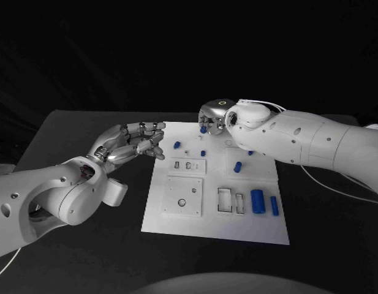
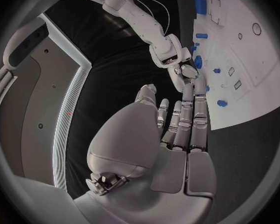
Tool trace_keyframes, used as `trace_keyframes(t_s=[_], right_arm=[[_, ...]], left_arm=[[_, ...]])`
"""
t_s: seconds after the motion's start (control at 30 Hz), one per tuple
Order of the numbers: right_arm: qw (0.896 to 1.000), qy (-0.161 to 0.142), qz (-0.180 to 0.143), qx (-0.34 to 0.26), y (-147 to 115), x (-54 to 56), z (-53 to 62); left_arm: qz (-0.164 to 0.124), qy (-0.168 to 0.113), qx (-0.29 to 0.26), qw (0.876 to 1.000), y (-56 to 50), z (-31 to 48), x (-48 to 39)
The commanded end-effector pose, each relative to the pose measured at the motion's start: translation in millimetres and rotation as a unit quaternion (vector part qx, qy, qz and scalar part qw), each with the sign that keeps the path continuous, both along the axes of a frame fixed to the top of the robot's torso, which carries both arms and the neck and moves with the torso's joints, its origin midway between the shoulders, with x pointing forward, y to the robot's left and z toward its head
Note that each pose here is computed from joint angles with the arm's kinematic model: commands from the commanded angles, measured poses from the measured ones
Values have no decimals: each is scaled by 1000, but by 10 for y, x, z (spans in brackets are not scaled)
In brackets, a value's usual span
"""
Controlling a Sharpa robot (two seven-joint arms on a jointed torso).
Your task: Assemble the parts on the task board
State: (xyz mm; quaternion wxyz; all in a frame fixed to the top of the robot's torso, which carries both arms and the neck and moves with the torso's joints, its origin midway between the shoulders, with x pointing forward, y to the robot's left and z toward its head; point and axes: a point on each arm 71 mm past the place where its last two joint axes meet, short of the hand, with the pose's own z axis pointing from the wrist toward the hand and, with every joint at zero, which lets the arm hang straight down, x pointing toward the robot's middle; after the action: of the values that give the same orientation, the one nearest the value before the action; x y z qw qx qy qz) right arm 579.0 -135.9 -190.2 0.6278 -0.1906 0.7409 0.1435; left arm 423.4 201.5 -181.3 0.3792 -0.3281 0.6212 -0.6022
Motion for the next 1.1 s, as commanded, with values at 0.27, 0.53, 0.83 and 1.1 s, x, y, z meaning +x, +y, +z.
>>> trace_keyframes(t_s=[0.27, 0.53, 0.83, 1.1], right_arm=[[1000, 21, -2, -15, -12, -18, -64], [1000, 19, 3, -8, -6, -33, -64], [1000, 2, 8, 8, -37, -51, -35], [999, -28, 21, 36, -95, -100, 70]], left_arm=[[-12, 2, -2, 1000, -27, 2, -6], [-12, 3, -1, 1000, -28, -1, -2], [-10, 3, 0, 1000, -18, -6, 8], [-8, 2, 1, 1000, 0, -12, 19]])
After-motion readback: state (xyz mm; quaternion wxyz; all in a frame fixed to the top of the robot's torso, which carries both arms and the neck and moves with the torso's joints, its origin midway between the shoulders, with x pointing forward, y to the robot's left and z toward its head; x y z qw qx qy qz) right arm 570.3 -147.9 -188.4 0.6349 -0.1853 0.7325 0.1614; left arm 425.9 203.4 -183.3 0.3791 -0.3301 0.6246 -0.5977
